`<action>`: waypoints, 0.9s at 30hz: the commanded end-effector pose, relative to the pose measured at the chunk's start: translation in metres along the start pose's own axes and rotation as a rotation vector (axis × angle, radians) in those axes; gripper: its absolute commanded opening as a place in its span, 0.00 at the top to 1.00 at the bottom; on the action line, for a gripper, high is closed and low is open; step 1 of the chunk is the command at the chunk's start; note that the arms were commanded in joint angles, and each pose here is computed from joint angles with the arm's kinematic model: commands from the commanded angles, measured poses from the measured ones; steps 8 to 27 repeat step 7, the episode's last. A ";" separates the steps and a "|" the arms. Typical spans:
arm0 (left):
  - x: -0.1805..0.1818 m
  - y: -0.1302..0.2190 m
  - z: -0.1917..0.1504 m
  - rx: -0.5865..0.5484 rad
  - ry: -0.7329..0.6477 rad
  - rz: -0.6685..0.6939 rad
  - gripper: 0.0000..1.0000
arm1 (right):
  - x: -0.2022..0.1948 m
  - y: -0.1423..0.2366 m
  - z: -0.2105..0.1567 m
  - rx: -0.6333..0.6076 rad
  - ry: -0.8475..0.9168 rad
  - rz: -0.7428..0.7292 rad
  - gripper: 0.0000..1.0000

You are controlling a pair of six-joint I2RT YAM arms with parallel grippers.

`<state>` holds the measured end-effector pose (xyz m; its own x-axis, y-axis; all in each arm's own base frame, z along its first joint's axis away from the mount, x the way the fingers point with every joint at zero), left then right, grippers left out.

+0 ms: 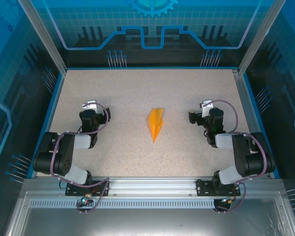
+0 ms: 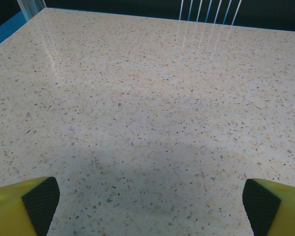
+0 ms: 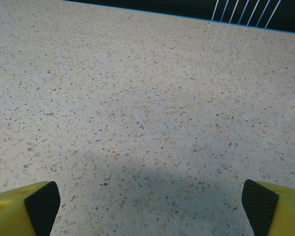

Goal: Fold a paper plane with a square sheet of paper (pick it up from the middle)
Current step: Reset both arms

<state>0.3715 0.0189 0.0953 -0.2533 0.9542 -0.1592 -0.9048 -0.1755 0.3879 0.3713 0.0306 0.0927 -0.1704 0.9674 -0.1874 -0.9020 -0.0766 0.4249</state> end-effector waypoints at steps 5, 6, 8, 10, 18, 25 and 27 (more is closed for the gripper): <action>-0.006 0.000 0.004 -0.018 0.002 -0.030 0.01 | -0.001 -0.002 0.010 -0.039 0.003 0.003 0.01; -0.006 0.000 0.004 -0.020 0.000 -0.031 0.01 | -0.001 -0.002 0.011 -0.039 0.002 0.005 0.01; -0.006 0.000 0.004 -0.020 0.001 -0.032 0.01 | -0.001 -0.002 0.011 -0.039 0.002 0.006 0.01; -0.006 0.000 0.004 -0.020 0.001 -0.032 0.01 | -0.001 -0.002 0.011 -0.039 0.002 0.006 0.01; -0.006 0.000 0.004 -0.020 0.001 -0.032 0.01 | -0.001 -0.002 0.011 -0.039 0.002 0.006 0.01; -0.006 0.000 0.004 -0.020 0.001 -0.032 0.01 | -0.001 -0.002 0.011 -0.039 0.002 0.006 0.01; -0.006 0.000 0.004 -0.020 0.001 -0.032 0.01 | -0.001 -0.002 0.011 -0.039 0.002 0.006 0.01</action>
Point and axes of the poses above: each hand's point on the last joint's axis, 136 mm out from that joint toward the fingers, its own y axis back along the fingers, its own x axis along the line the jaws close on, z = x × y, the point moved 2 cm from there along y, back along the fingers, and after that the axes turned 7 degrees about y, right-handed, at the moved point
